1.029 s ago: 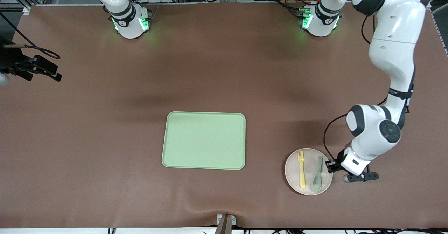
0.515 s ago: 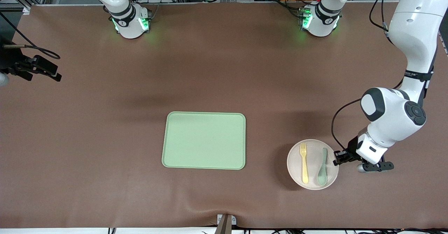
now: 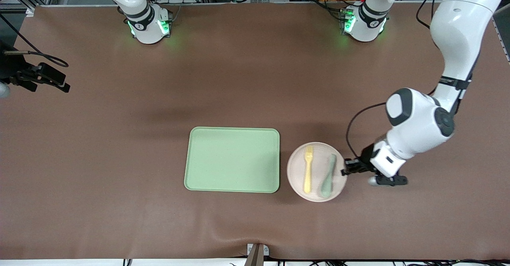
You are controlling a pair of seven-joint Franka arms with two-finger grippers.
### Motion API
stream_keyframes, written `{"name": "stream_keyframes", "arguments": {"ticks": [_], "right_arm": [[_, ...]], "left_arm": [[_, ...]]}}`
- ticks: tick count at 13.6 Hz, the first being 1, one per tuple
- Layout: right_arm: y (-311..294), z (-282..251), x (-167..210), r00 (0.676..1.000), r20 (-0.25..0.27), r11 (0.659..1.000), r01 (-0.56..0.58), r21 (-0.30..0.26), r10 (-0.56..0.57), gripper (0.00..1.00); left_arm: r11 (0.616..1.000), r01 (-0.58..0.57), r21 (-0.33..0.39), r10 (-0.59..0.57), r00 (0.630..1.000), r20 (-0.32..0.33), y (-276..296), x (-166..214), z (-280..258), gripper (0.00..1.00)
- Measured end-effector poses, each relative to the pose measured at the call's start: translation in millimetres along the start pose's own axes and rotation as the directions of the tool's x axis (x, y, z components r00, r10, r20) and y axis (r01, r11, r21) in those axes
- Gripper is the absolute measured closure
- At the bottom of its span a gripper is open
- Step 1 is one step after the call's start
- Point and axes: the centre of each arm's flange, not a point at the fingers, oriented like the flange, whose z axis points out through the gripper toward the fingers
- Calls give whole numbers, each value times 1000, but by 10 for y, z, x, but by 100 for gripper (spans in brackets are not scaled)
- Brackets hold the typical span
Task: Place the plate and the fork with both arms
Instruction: 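Carry the plate with the left gripper onto the green tray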
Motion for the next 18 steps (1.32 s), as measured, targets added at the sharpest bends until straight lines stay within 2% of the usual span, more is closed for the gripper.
{"name": "stream_keyframes", "arguments": {"ticks": [3, 5, 10, 15, 18], "right_arm": [[-2, 3, -2, 1000, 3, 1000, 0, 0, 0, 0], [0, 5, -4, 1000, 5, 1000, 0, 0, 0, 0], [8, 90, 33, 1000, 22, 1000, -2, -2, 2, 0], [19, 326, 132, 998, 66, 1000, -5, -5, 6, 0], [32, 472, 195, 996, 91, 1000, -8, -8, 9, 0]], "left_arm": [[999, 30, -23, -29, 998, 49, 799, -350, 329, 95], [999, 48, -3, -48, 997, 60, 1075, -498, 561, 95], [994, 64, 92, -64, 998, -2, 1370, -719, 1163, 95], [996, 51, 72, -49, 998, -25, 1484, -759, 1524, 95], [997, 34, 66, -32, 999, -22, 1536, -919, 1794, 95]]}}
